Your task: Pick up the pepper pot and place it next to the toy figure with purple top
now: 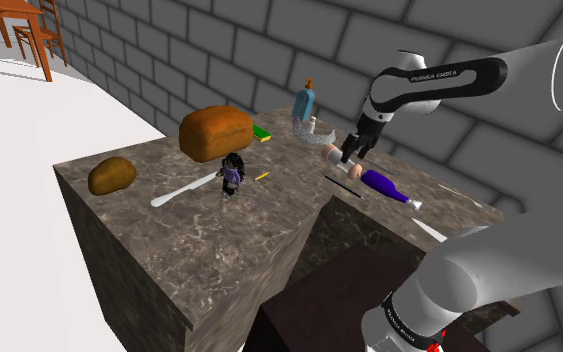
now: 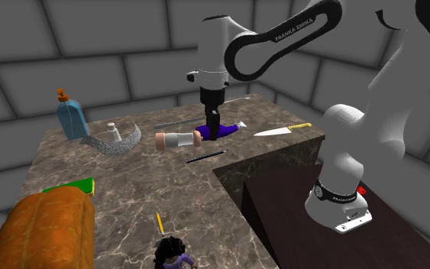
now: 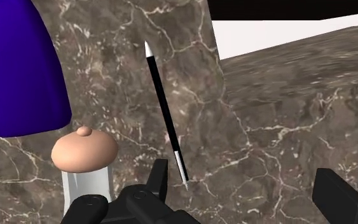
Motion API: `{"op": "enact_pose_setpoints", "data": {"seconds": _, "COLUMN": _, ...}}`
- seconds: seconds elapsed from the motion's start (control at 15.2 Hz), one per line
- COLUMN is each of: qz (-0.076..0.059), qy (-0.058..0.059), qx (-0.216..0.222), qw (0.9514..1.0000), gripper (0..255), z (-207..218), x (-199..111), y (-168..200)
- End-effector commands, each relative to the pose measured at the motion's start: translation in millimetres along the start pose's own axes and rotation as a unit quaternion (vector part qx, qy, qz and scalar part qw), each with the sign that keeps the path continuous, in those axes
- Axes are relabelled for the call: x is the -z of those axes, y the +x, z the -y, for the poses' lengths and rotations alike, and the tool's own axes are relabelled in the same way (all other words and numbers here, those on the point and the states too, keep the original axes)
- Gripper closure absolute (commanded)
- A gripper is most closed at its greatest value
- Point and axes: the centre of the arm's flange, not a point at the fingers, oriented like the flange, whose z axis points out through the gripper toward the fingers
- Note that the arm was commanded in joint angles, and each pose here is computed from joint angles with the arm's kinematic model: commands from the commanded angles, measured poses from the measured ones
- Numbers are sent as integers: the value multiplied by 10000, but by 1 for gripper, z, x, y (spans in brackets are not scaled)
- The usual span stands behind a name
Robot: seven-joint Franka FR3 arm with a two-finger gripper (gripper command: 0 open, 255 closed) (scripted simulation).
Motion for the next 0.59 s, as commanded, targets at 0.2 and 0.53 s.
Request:
{"op": "enact_pose_setpoints", "data": {"seconds": 0.2, "qz": -213, "qy": -146, "qx": -67, "qw": 9996, "gripper": 0, "z": -44, "x": -33, "y": 30}}
{"op": "enact_pose_setpoints", "data": {"seconds": 0.53, "qz": -416, "qy": -283, "qx": -135, "qw": 9986, "gripper": 0, "z": -89, "x": -60, "y": 59}}
